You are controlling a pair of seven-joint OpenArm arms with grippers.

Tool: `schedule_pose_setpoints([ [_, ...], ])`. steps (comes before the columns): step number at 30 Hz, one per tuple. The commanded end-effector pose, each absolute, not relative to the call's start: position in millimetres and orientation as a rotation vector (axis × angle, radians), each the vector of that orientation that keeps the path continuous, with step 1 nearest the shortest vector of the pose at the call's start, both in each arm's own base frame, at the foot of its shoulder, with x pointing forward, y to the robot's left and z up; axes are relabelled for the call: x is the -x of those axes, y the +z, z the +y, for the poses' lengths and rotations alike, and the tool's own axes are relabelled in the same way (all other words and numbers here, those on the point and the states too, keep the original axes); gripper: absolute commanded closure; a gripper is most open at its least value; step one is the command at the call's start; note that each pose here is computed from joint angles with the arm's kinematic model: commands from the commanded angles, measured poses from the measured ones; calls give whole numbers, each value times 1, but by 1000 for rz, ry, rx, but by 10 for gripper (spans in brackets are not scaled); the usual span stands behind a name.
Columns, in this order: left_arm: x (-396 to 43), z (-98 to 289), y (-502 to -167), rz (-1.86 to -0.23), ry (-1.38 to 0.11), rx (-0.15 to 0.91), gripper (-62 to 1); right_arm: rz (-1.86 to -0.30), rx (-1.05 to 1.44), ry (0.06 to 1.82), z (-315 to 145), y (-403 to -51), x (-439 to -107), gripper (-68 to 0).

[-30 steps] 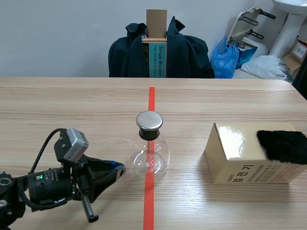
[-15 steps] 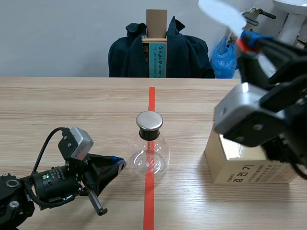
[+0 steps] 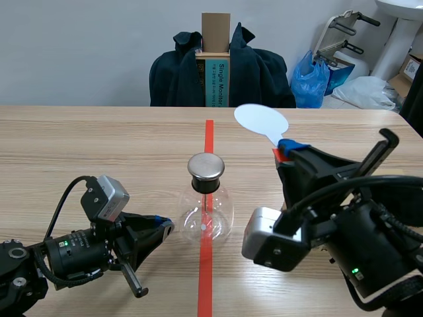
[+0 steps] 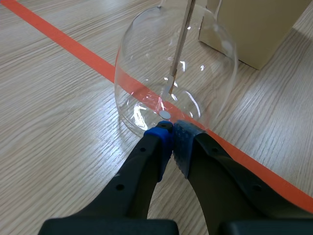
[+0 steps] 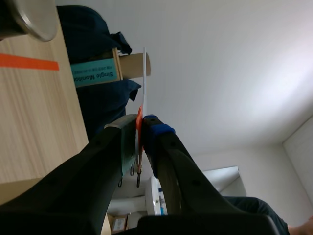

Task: Do the electroscope experiment.
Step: 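Bring the plate to the electroscope and point at the metal foil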

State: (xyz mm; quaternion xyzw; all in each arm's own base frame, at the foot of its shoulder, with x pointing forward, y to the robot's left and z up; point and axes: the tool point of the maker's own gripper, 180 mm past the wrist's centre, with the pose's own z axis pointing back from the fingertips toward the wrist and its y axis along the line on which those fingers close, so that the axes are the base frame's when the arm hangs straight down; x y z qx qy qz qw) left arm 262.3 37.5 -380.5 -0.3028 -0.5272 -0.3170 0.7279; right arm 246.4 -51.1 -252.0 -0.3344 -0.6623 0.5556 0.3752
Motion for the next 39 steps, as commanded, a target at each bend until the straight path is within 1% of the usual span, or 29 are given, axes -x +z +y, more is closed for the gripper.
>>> schedule_pose_setpoints([
  [1,-271,35,-368,-1205,-703,677,-27,-1698,896,1400,-55,-247,-251,-6],
  [12,-271,35,-368,-1206,-702,678,-27,-1603,917,1472,-61,-276,-248,-6],
  [17,-271,35,-368,-1206,-702,678,-27,-1605,921,1477,-61,-277,-250,-7],
  [24,-271,35,-368,-1206,-702,678,-27,-1684,905,1523,-49,-268,-252,-7],
  [33,-271,35,-368,-1206,-702,678,-27,-1811,789,1649,-24,-266,-233,-7],
  [39,-271,35,-368,-1206,-702,678,-27,-1863,734,1702,-14,-266,-223,-6],
])
